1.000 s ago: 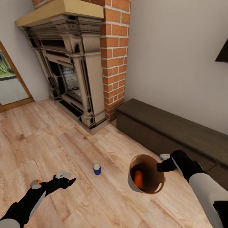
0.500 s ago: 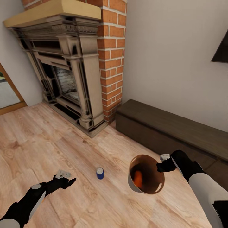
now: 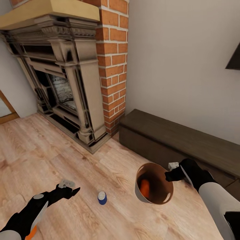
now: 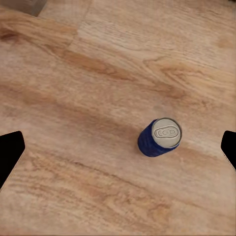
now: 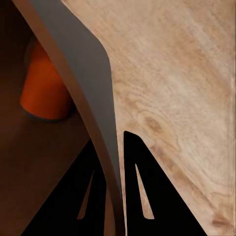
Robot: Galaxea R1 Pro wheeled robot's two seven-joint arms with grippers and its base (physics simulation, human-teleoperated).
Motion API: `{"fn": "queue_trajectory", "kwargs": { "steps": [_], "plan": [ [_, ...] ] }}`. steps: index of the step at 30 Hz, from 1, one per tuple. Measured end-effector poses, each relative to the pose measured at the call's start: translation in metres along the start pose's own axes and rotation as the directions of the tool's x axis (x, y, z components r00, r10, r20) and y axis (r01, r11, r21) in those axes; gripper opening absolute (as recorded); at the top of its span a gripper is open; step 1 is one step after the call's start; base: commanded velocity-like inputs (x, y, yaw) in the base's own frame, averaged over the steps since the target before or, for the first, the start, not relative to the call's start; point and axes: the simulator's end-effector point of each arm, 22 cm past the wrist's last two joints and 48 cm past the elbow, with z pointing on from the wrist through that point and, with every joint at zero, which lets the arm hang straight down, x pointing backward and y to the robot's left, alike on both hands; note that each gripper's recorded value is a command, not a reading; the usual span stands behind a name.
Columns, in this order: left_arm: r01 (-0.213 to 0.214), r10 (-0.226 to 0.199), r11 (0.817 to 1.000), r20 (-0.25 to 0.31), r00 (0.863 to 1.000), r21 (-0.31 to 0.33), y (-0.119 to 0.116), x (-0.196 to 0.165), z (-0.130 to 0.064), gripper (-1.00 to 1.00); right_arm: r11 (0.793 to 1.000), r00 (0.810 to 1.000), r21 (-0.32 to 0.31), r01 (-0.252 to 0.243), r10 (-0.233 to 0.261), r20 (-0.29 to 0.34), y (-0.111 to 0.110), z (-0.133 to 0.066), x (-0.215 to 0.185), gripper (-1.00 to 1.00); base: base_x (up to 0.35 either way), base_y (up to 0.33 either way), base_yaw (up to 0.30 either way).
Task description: Put the three can of soda from the living room inside the tash can in the kitchen.
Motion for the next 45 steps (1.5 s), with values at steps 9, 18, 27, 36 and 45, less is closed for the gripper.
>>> {"fn": "queue_trajectory", "kwargs": {
  "steps": [9, 18, 27, 36, 45],
  "plan": [
    [-0.001, 0.001, 1.0, 0.0, 1.0, -0.013, 0.002, 0.0, 0.0, 1.0, 1.0, 1.0, -0.002, 0.003, -0.003, 0.001, 0.001, 0.001, 0.001, -1.0, 0.187, -0.26, -0.004],
    [0.029, -0.031, 0.997, -0.035, 0.999, -0.078, 0.007, 0.019, 0.006, 1.0, 1.0, 1.0, -0.03, 0.003, -0.003, -0.008, 0.019, 0.008, 0.004, -1.0, 0.1, -0.125, 0.0],
    [0.037, -0.041, 0.995, -0.035, 0.999, -0.093, 0.006, 0.02, 0.008, 1.0, 1.0, 1.0, -0.023, 0.015, -0.015, -0.011, 0.02, 0.009, 0.004, -1.0, 0.006, -0.007, 0.0],
    [0.063, -0.066, 0.996, -0.05, 0.997, -0.064, -0.018, 0.035, 0.028, 1.0, 1.0, 1.0, -0.018, 0.019, -0.019, -0.015, 0.018, 0.025, 0.011, -1.0, 0.0, 0.0, 0.0],
    [0.124, -0.127, 0.992, -0.088, 0.988, -0.03, -0.071, 0.054, 0.063, 1.0, 1.0, 0.998, -0.022, -0.008, 0.007, -0.059, 0.018, 0.046, 0.027, -1.0, 0.0, 0.0, 0.0]
  ]
}}
